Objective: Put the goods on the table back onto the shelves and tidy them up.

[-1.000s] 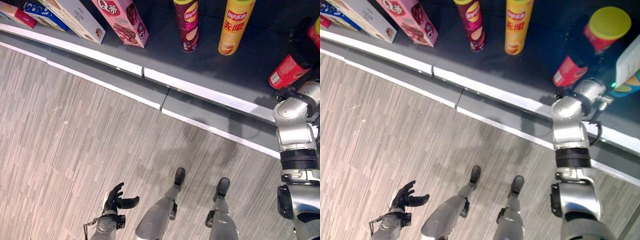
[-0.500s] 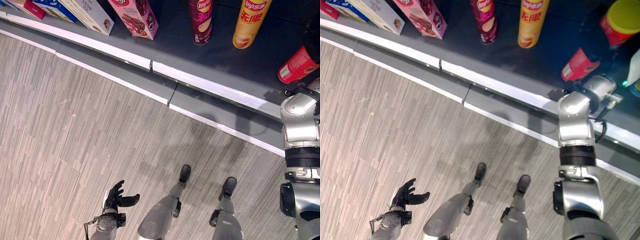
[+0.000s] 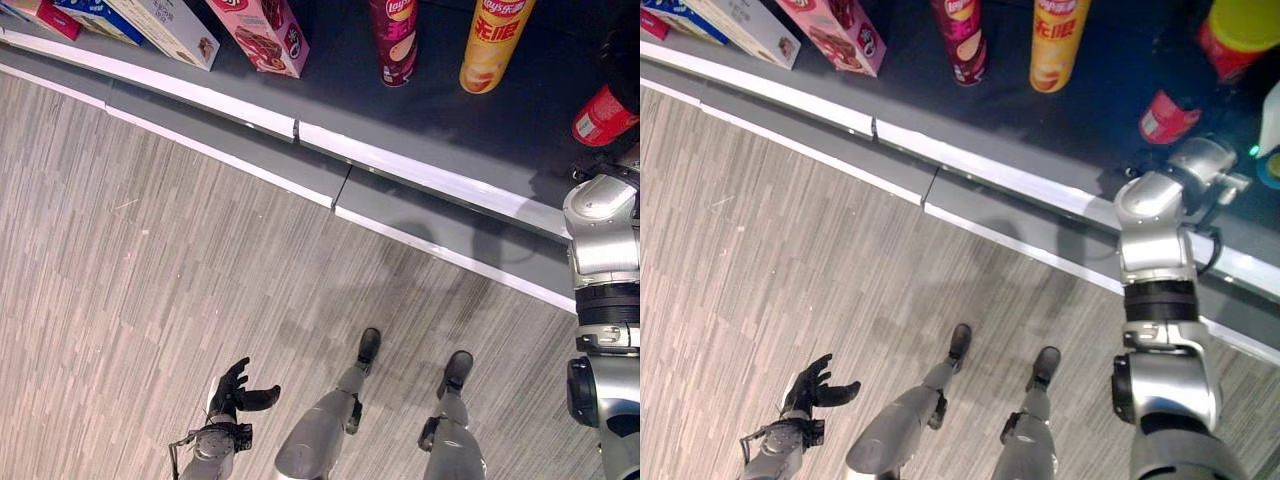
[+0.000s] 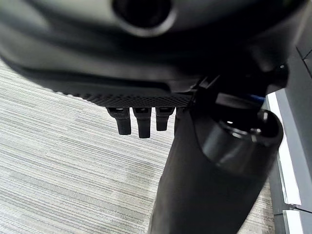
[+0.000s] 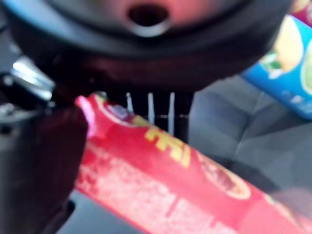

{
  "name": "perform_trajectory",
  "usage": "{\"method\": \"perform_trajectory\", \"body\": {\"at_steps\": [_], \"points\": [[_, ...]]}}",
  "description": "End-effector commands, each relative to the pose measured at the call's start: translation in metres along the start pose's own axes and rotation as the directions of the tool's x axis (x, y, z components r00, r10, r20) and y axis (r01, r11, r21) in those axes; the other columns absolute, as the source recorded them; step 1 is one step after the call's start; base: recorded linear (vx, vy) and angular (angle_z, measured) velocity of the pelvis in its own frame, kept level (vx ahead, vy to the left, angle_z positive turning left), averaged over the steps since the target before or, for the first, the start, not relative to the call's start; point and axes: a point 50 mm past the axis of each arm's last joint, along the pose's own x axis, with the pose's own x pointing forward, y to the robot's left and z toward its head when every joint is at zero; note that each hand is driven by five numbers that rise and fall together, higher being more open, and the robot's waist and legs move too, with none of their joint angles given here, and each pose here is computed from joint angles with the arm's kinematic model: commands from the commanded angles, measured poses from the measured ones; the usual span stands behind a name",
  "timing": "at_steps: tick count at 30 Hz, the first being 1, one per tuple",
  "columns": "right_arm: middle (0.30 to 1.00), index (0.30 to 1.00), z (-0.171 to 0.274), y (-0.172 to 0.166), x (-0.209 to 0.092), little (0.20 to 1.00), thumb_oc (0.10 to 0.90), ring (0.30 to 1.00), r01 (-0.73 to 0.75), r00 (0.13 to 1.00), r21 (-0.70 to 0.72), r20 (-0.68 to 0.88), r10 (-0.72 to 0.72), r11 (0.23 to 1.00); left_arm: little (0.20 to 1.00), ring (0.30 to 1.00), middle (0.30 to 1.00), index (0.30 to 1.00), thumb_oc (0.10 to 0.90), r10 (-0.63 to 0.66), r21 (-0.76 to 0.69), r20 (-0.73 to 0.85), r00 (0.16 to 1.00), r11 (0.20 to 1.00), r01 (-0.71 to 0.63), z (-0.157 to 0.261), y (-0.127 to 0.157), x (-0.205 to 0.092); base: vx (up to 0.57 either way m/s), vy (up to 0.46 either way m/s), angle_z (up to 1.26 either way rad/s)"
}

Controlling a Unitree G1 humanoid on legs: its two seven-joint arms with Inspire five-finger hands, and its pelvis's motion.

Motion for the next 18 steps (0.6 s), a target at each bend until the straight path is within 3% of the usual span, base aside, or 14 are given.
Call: {"method": "perform_trajectory", "body": {"at_steps": [1, 13, 16, 18], "points": [[0.9, 0.9, 0.047, -0.015, 0.023, 0.9, 0.8, 0.9, 0.095, 0.973, 0.123, 0.197, -0.118, 0.988, 0.9, 0.9, 0.9, 0.9, 0.8, 0.123, 0.08, -0.03, 0.992, 0.99, -0.12, -0.013, 0.039, -0.004, 0.0, 0.0, 0.0], [0.9, 0.9, 0.029, -0.013, -0.032, 0.9, 0.8, 0.9, -0.017, 0.981, 0.171, 0.192, -0.016, 0.985, 0.9, 0.9, 0.9, 0.9, 0.8, 0.124, 0.081, -0.16, 0.979, 0.99, -0.112, -0.038, 0.032, -0.009, -0.01, 0.002, -0.09], [0.9, 0.9, 0.004, -0.014, -0.086, 0.9, 0.8, 0.9, -0.266, 0.963, 0.305, 0.117, 0.241, 0.914, 0.9, 0.9, 0.9, 0.9, 0.8, 0.172, 0.071, -0.278, 0.945, 0.985, -0.159, -0.061, 0.04, -0.016, 0.09, -0.025, -0.18], [0.9, 0.9, -0.033, -0.024, -0.126, 0.9, 0.8, 0.9, -0.411, 0.885, 0.429, -0.024, 0.465, 0.805, 0.9, 0.9, 0.9, 0.9, 0.8, 0.19, 0.011, -0.355, 0.916, 0.98, -0.199, -0.075, 0.041, -0.022, 0.1, -0.018, -0.29]]}}
